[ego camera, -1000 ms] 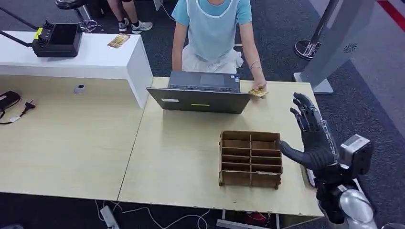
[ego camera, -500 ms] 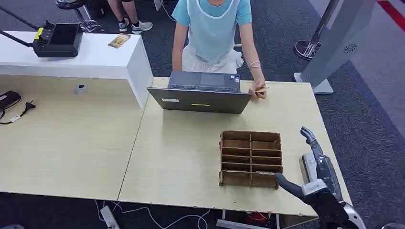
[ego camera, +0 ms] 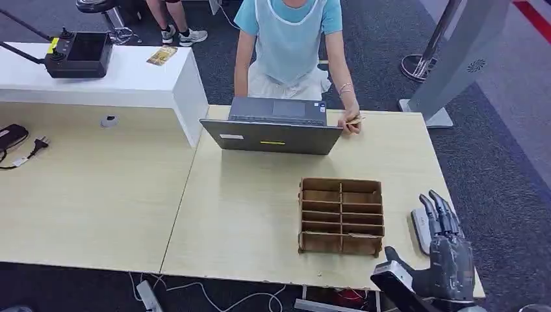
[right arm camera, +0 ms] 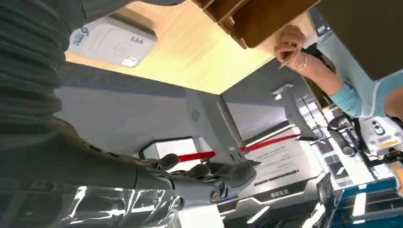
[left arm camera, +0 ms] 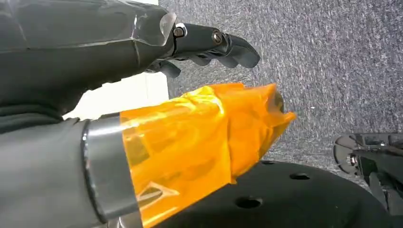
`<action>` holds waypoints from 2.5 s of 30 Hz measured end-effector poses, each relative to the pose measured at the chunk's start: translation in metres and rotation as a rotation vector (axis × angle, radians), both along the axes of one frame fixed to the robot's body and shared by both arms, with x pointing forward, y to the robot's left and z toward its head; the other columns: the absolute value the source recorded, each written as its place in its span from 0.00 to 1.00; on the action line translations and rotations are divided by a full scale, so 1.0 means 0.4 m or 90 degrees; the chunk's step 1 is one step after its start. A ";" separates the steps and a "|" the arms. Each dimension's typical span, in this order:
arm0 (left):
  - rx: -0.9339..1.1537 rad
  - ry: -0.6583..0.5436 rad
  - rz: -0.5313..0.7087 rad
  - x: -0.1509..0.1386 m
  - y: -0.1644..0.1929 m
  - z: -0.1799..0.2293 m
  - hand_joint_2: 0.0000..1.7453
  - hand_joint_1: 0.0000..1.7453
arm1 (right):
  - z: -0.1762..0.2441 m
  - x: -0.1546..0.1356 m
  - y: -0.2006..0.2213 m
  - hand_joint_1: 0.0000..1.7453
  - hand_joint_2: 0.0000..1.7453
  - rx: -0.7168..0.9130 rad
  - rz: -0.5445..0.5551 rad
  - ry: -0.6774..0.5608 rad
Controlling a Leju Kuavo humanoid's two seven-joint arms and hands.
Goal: Pass the card to the sensor for recognition and then transmit it.
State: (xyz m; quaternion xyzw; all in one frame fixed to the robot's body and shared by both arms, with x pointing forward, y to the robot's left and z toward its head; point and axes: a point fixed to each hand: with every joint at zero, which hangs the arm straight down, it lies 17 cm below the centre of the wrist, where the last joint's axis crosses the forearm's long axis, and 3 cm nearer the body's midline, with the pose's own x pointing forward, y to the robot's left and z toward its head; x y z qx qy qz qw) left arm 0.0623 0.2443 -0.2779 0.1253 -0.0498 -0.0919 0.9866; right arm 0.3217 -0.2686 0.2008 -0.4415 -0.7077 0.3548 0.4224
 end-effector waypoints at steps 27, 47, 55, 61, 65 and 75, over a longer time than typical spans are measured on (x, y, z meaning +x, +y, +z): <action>-0.001 0.001 -0.022 0.006 -0.001 0.000 0.00 0.00 | -0.102 0.034 0.065 0.00 1.00 -0.190 -0.028 0.034; -0.003 0.003 -0.022 0.006 -0.003 0.000 0.00 0.00 | -0.189 0.059 0.040 0.00 1.00 -0.256 -0.055 0.095; -0.008 0.004 -0.023 0.006 -0.007 0.000 0.00 0.00 | -0.215 0.071 0.043 0.03 1.00 -0.271 -0.050 0.113; -0.009 0.003 -0.024 0.008 -0.008 0.000 0.00 0.00 | -0.230 0.081 0.052 0.11 1.00 -0.280 -0.043 0.121; -0.009 0.003 -0.025 0.009 -0.007 0.000 0.00 0.00 | -0.237 0.086 0.057 0.16 1.00 -0.283 -0.040 0.125; -0.008 0.003 -0.028 0.009 -0.007 0.000 0.00 0.00 | -0.254 0.096 0.082 0.22 1.00 -0.298 -0.019 0.132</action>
